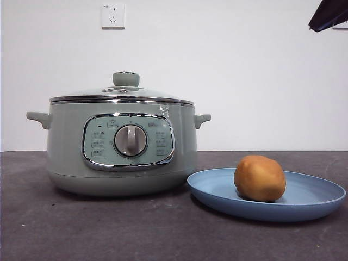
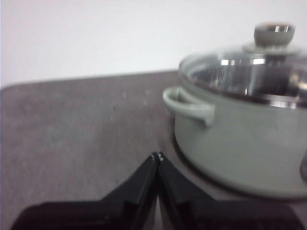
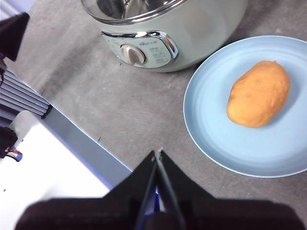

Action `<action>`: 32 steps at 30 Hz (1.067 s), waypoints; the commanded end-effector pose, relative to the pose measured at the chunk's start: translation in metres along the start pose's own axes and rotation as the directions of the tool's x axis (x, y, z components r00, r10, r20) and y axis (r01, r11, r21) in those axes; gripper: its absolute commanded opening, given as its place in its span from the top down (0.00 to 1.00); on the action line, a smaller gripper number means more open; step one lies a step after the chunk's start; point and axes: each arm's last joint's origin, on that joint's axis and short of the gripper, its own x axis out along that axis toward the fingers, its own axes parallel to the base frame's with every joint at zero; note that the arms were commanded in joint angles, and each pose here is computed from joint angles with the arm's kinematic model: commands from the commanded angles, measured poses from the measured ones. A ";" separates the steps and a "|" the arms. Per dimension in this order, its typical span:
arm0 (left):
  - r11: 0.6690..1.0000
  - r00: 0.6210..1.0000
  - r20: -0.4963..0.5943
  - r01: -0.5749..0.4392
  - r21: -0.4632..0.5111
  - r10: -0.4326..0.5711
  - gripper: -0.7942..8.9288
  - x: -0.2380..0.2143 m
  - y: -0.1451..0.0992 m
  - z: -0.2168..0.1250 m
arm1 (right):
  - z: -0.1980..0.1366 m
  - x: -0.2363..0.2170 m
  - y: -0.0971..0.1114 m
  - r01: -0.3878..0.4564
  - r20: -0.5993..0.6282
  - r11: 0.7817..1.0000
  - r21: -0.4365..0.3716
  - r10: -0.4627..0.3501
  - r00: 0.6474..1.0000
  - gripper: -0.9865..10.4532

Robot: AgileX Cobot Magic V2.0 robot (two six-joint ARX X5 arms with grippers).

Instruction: Take the potato out from the steamer,put the potato on the plate,close the lid

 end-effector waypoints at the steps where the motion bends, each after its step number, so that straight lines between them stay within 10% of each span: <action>1: 1.000 0.998 -0.069 -0.003 -0.017 0.002 0.92 0.001 0.000 -0.010 | 0.000 0.000 0.000 0.002 0.002 1.000 0.001 -0.002 1.000 0.91; 32: 1.000 0.997 -0.071 0.010 -0.022 -0.012 0.92 0.001 0.000 -0.011 | -0.001 -0.008 -0.001 0.062 0.056 0.995 -0.073 -0.058 0.997 0.91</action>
